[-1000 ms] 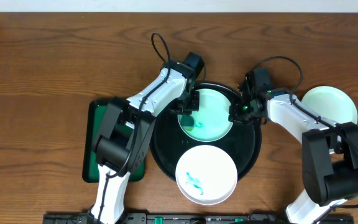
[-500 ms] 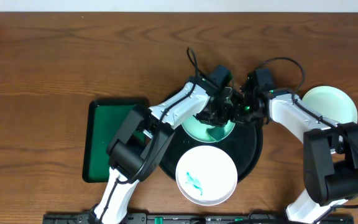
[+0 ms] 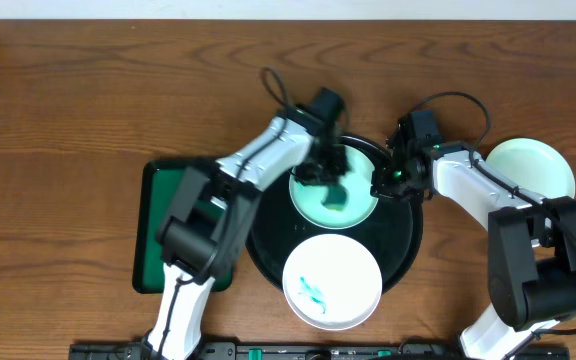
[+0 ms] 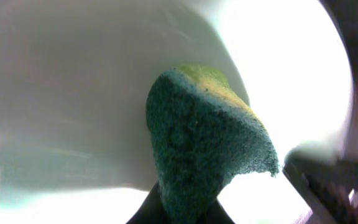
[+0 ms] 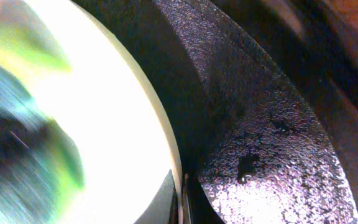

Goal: Clean dirty plates on tray and stack at the side
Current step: 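Scrub the plate surface with the sponge in the left gripper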

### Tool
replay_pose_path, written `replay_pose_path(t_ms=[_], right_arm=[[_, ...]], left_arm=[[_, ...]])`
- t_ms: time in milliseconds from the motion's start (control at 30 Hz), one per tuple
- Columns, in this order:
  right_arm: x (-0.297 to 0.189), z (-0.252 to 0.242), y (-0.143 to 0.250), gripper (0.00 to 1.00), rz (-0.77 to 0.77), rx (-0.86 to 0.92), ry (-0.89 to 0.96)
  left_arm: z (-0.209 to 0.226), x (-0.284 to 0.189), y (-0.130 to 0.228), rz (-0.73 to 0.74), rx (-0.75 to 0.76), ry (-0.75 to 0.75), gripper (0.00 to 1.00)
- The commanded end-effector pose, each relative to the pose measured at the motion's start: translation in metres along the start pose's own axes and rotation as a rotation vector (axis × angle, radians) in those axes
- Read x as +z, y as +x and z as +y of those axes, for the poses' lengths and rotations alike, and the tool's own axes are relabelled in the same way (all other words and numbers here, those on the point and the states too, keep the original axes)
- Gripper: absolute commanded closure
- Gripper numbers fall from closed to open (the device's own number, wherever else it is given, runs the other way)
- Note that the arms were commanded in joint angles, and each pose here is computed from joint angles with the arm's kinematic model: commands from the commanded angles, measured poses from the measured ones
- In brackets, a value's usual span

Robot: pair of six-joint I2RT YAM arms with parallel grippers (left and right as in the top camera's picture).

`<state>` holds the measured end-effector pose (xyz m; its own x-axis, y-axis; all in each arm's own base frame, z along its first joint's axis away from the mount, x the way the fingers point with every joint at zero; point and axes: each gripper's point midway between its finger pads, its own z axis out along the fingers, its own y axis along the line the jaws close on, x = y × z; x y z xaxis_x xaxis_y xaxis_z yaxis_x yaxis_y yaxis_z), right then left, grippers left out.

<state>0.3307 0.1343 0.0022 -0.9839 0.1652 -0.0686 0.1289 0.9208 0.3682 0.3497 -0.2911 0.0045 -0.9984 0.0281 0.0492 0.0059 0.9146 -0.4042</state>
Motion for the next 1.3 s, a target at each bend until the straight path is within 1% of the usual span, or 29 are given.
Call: replay_pose_path(t_ms=[0, 167, 400, 500, 633, 700, 733, 767, 867, 933, 967, 1067, 1167, 1267], right_arm=[[0.007, -0.001, 0.005, 0.99, 0.021, -0.007, 0.013], [0.007, -0.001, 0.005, 0.98, 0.022, -0.007, 0.013], [0.007, -0.002, 0.006, 0.99, 0.023, -0.006, 0.014], [0.007, -0.002, 0.006, 0.99, 0.024, -0.006, 0.014], [0.007, -0.002, 0.006, 0.99, 0.025, -0.005, 0.015], [0.007, -0.002, 0.007, 0.98, 0.027, -0.005, 0.016], [0.007, -0.002, 0.007, 0.99, 0.028, -0.005, 0.016], [0.007, -0.002, 0.007, 0.99, 0.027, -0.005, 0.016], [0.007, -0.002, 0.006, 0.98, 0.026, -0.006, 0.015], [0.007, -0.002, 0.006, 0.99, 0.026, -0.006, 0.015], [0.007, -0.002, 0.007, 0.99, 0.027, -0.009, 0.016], [0.007, -0.002, 0.007, 0.99, 0.028, -0.012, 0.017], [0.007, -0.002, 0.007, 0.99, 0.028, -0.012, 0.016], [0.007, -0.002, 0.007, 0.99, 0.028, -0.012, 0.016]], left_arm=[[0.108, 0.012, -0.026, -0.104, -0.236, -0.320, 0.93], [0.136, 0.000, -0.035, -0.161, -0.338, -0.403, 0.93], [0.179, -0.024, -0.018, -0.189, -0.436, -0.649, 0.93], [0.185, -0.029, -0.008, -0.163, -0.445, -0.695, 0.93], [0.187, -0.032, 0.001, -0.123, -0.439, -0.719, 0.93], [0.182, -0.028, 0.004, -0.071, -0.352, -0.693, 0.93], [0.176, -0.023, 0.004, -0.026, -0.245, -0.660, 0.93], [0.172, -0.021, 0.004, -0.002, -0.176, -0.641, 0.93], [0.162, -0.014, 0.001, 0.038, -0.010, -0.591, 0.93], [0.161, -0.013, -0.002, 0.035, 0.030, -0.590, 0.93], [0.163, -0.014, -0.005, 0.021, 0.027, -0.605, 0.93], [0.177, -0.026, -0.017, -0.056, 0.002, -0.714, 0.93], [0.188, -0.039, -0.031, -0.134, 0.021, -0.819, 0.93], [0.187, -0.046, -0.047, -0.198, 0.076, -0.862, 0.93]])
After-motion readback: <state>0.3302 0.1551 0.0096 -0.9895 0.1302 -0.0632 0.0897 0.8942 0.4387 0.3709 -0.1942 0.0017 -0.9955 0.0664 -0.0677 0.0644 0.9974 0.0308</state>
